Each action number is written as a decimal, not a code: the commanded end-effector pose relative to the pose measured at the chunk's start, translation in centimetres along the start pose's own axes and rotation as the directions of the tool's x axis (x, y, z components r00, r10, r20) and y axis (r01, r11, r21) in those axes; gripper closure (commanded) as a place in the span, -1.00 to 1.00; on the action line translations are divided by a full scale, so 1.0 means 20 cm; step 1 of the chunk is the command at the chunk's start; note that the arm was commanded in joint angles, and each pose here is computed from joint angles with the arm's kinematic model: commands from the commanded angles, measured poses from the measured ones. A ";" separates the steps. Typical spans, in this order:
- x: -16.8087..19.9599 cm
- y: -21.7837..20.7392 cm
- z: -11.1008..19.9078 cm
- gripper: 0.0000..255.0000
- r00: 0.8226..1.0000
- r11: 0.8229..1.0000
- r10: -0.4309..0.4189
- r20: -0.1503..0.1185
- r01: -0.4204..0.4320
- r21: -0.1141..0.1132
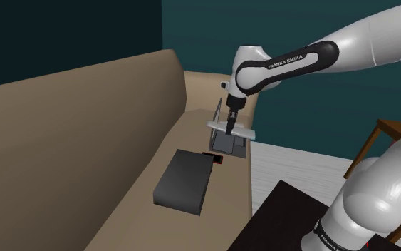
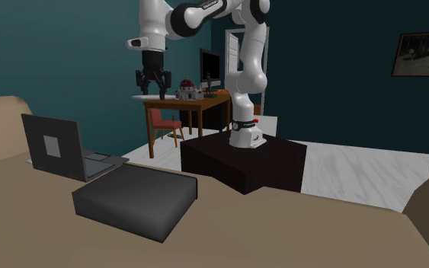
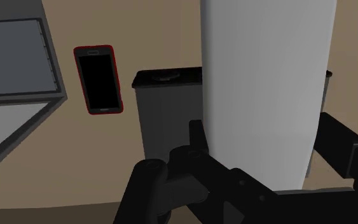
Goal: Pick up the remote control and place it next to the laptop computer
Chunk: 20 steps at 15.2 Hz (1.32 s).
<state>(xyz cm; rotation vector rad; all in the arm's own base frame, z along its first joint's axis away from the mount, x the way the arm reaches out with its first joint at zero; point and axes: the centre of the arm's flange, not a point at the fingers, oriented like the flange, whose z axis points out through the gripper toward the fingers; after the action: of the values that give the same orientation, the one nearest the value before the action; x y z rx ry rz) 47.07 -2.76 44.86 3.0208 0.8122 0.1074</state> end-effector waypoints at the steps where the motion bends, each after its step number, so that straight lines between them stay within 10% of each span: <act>1: -0.11 0.10 0.00 1.00 1.000 1.000 -0.001 0.000 0.001 0.000; 20: -0.86 0.94 0.03 1.00 1.000 1.000 -0.001 0.000 0.001 0.000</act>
<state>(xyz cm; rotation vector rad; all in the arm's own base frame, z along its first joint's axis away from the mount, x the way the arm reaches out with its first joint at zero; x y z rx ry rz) 41.96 -27.22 43.93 3.0213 0.8126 0.1076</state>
